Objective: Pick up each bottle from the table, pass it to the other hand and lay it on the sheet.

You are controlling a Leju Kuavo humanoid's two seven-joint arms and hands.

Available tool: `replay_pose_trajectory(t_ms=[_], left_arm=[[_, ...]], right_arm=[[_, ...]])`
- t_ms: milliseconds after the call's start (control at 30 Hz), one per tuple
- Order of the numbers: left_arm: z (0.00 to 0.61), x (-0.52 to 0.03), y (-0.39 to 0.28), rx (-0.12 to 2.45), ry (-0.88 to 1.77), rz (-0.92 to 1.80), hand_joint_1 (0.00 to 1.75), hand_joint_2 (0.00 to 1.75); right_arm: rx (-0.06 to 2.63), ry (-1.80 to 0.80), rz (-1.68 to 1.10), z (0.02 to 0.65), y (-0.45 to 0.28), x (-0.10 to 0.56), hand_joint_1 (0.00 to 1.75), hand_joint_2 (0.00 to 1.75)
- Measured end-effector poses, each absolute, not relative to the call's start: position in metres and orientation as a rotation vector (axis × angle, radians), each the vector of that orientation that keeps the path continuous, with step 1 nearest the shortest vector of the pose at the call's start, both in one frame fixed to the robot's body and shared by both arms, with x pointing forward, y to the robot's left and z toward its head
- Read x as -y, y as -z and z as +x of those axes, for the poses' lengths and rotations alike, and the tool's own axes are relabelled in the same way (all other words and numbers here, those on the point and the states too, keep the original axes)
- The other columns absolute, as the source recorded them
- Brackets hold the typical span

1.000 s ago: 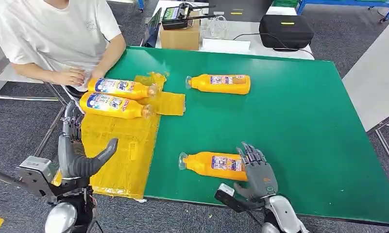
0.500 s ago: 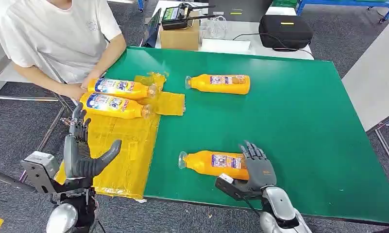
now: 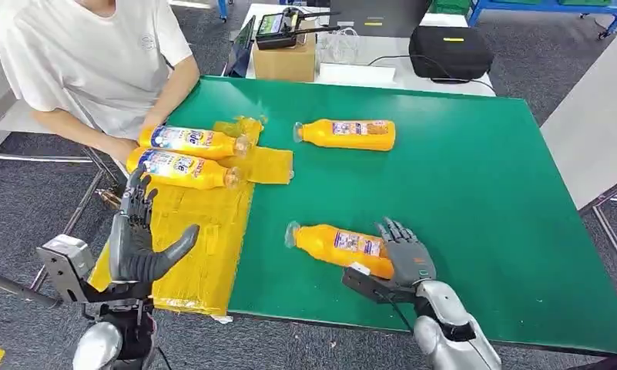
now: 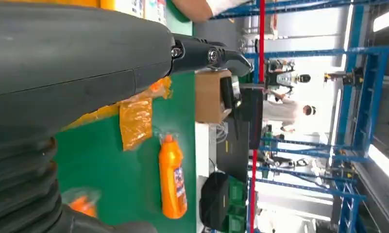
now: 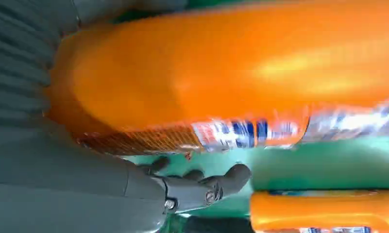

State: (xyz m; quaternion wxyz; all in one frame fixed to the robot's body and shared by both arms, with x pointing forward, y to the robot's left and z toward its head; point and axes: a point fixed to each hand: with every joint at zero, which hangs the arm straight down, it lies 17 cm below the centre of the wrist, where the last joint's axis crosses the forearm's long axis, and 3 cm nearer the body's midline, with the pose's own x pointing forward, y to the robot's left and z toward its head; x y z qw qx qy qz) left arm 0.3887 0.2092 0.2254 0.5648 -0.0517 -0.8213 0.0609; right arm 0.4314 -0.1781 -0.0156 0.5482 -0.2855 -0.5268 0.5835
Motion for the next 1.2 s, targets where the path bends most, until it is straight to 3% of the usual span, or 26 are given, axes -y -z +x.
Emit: replay_pose_trajectory(t_ms=[833, 1067, 1200], left_arm=[[0.425, -0.196, -0.205, 1.864, -0.061, -0.221, 0.0, 1.75], [0.424, -0.199, -0.202, 1.857, -0.059, -0.211, 0.0, 1.75], [0.422, -0.195, -0.186, 1.816, -0.06, -0.177, 0.0, 1.75]], right_arm=[[1.041, -1.305, -0.434, 0.462, 0.055, 0.233, 1.75, 1.75], [1.15, -1.22, -0.357, 0.459, 0.05, 0.221, 1.75, 1.75], [1.363, -1.041, -0.174, 0.446, 0.025, 0.182, 1.75, 1.75]])
